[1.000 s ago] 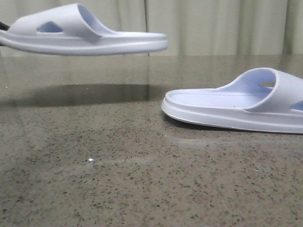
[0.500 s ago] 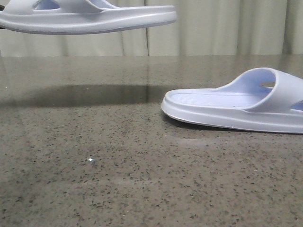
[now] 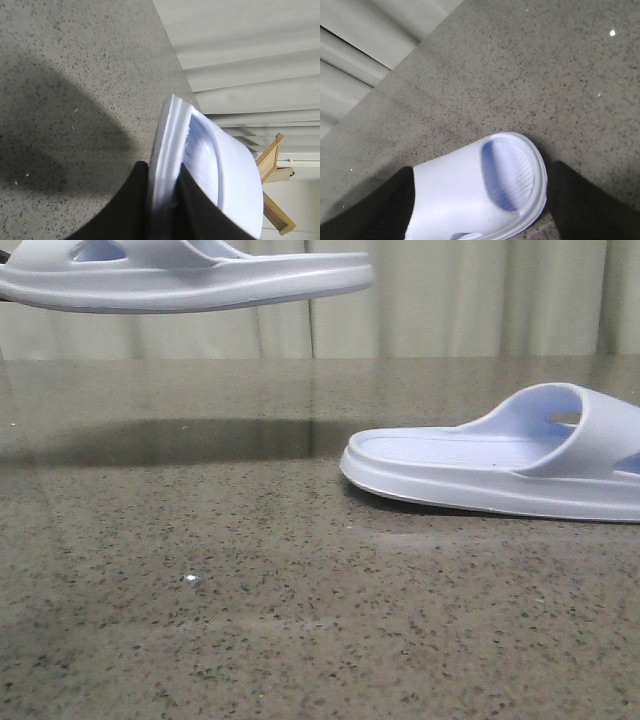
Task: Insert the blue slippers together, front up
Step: 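Lift the gripped slipper off the table with the left gripper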
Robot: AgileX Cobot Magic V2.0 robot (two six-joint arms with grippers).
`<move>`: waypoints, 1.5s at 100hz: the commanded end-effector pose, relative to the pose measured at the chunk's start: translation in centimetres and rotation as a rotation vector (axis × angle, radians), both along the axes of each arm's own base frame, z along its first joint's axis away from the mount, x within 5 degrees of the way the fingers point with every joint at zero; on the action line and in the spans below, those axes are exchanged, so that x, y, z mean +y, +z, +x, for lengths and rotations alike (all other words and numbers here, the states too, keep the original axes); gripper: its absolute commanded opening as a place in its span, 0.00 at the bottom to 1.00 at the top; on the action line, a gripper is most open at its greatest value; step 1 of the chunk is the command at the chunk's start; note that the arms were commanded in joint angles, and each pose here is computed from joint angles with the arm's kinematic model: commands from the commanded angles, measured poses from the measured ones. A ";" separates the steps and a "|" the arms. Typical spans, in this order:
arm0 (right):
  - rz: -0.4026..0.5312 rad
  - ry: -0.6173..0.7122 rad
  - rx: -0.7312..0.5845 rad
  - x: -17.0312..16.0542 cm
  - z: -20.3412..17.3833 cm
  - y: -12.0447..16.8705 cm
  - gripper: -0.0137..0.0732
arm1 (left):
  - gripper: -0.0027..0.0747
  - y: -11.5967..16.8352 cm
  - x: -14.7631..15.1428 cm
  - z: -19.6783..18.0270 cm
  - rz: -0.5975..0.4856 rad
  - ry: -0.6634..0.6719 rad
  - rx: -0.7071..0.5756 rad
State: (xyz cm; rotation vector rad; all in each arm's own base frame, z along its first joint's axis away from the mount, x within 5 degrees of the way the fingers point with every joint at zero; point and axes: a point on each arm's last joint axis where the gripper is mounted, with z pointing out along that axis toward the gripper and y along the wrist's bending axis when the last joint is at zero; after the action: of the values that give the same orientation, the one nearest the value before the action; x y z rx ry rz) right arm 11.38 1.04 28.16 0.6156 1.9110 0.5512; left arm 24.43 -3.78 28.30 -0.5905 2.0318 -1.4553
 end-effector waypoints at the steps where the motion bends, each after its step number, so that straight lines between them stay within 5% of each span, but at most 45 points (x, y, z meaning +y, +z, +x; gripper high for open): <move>1: 0.032 -0.034 -0.053 -0.2 1.1 0.8 0.70 | 0.07 2.0 -0.2 -0.3 -0.072 -0.007 -0.070; 150: 0.150 -0.103 0.280 0.1 7.3 -5.0 0.70 | 0.07 1.8 -0.1 -0.1 -0.068 0.003 -0.065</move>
State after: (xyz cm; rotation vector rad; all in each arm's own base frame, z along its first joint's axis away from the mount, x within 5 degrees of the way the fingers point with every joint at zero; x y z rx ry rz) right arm 18.35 1.15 22.94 0.9181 2.0934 0.5645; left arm 24.46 -3.74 28.28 -0.5922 2.0311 -1.4480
